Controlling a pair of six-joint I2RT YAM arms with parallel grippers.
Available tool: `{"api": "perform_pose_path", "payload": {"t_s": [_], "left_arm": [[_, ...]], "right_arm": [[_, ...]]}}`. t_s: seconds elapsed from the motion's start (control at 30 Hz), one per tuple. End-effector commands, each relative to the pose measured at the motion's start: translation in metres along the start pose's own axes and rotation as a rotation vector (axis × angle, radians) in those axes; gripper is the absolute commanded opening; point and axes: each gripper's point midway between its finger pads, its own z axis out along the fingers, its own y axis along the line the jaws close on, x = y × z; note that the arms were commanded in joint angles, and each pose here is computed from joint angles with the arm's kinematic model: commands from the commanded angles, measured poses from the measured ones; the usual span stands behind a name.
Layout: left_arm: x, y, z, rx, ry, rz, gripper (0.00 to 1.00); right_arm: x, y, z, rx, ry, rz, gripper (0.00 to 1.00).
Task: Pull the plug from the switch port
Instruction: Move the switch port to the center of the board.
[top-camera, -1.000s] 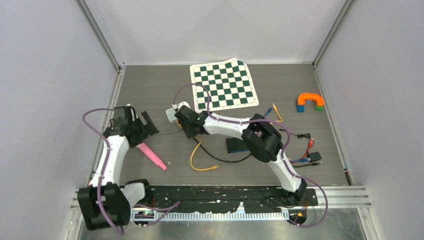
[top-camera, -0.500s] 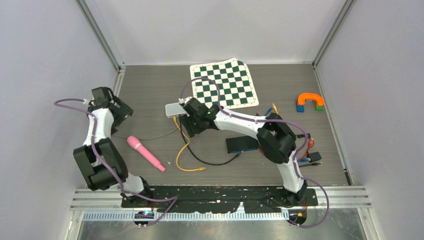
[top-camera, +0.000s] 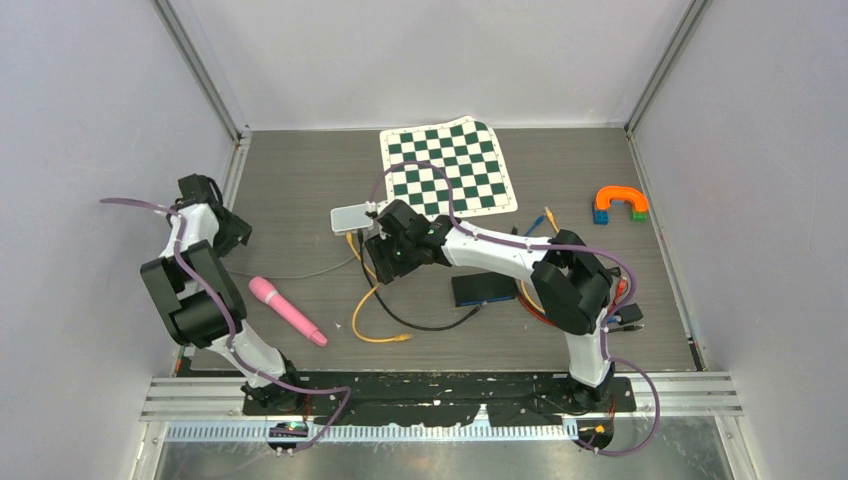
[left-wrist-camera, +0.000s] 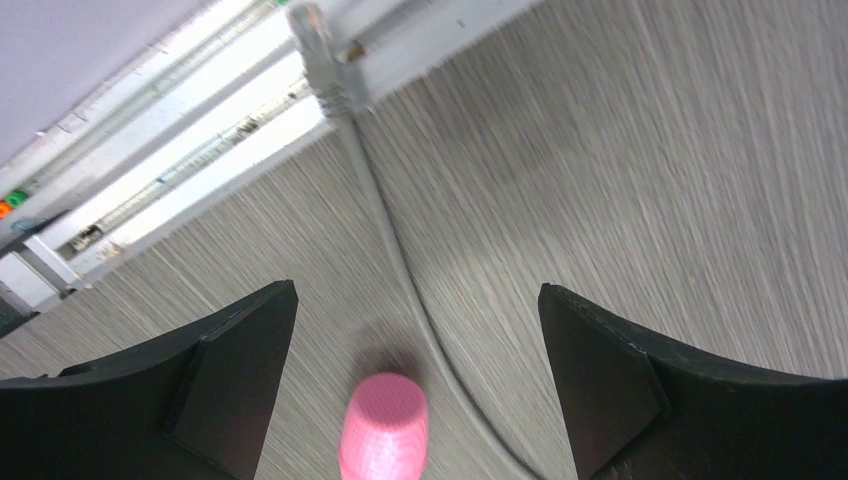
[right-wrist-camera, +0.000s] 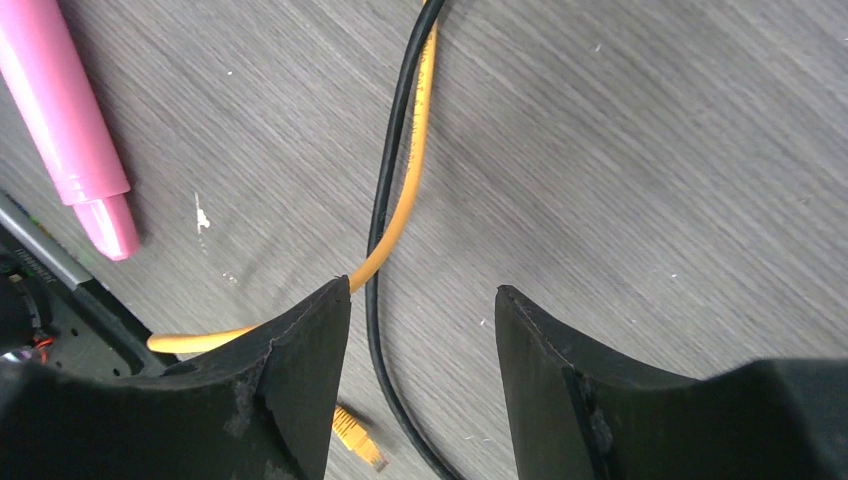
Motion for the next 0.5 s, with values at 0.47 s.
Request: {"api": "perform_pose_path", "payload": {"t_s": [0.47], "left_arm": [[-0.023,0.014,0.046,-0.070,0.164,-0.123,0.90]], "right_arm": [[0.002,0.022,-0.006,-0.109,0.005,0.039,0.61]]}}
